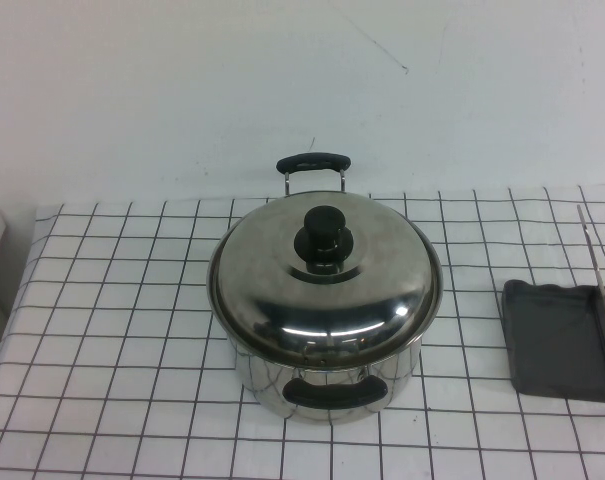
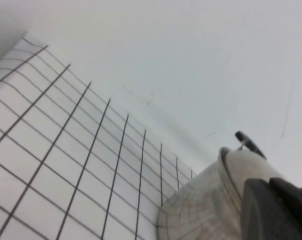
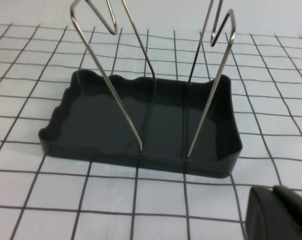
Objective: Put pot lid on rack
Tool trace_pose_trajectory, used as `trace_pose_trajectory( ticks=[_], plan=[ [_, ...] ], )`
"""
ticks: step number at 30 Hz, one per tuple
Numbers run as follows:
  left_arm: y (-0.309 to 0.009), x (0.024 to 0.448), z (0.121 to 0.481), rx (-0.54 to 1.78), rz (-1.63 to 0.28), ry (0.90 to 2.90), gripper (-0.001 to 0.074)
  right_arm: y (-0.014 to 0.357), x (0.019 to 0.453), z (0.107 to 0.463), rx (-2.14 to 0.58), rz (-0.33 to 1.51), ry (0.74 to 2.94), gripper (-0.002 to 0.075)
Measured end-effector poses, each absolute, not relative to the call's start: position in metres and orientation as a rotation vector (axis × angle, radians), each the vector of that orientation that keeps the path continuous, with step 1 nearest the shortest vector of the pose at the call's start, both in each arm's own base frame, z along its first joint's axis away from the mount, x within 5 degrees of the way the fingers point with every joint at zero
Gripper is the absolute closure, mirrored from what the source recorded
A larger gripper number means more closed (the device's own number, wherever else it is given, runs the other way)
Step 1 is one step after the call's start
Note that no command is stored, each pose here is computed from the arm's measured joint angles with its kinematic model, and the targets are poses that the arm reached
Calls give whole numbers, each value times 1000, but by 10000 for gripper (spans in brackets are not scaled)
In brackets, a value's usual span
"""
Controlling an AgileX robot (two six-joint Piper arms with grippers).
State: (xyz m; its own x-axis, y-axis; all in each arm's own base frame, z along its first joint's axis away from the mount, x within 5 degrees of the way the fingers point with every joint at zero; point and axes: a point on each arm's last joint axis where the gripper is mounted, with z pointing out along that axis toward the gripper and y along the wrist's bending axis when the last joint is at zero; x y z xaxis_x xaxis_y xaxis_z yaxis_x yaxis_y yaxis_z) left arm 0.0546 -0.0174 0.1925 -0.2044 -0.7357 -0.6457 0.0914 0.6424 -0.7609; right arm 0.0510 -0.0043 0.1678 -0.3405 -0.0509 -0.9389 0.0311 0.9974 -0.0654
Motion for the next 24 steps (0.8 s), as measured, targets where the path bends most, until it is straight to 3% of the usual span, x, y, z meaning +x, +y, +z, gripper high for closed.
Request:
trace_pose_trajectory(
  ticks=[8,12,18,24],
  plan=[
    [-15,55,197,-577,-837,1548,738,-4,51,168,-14,-84,1916,729],
    [-21,53,196,-428,-786,1634,738,-4,51,168,-14,-84,1916,729],
    [-32,47,242,-46,-637,1671,738,-4,51,168,-14,-84,1916,729],
    [-31,64,289,131,-437,1686,738,-4,51,168,-14,-84,1916,728]
  ],
)
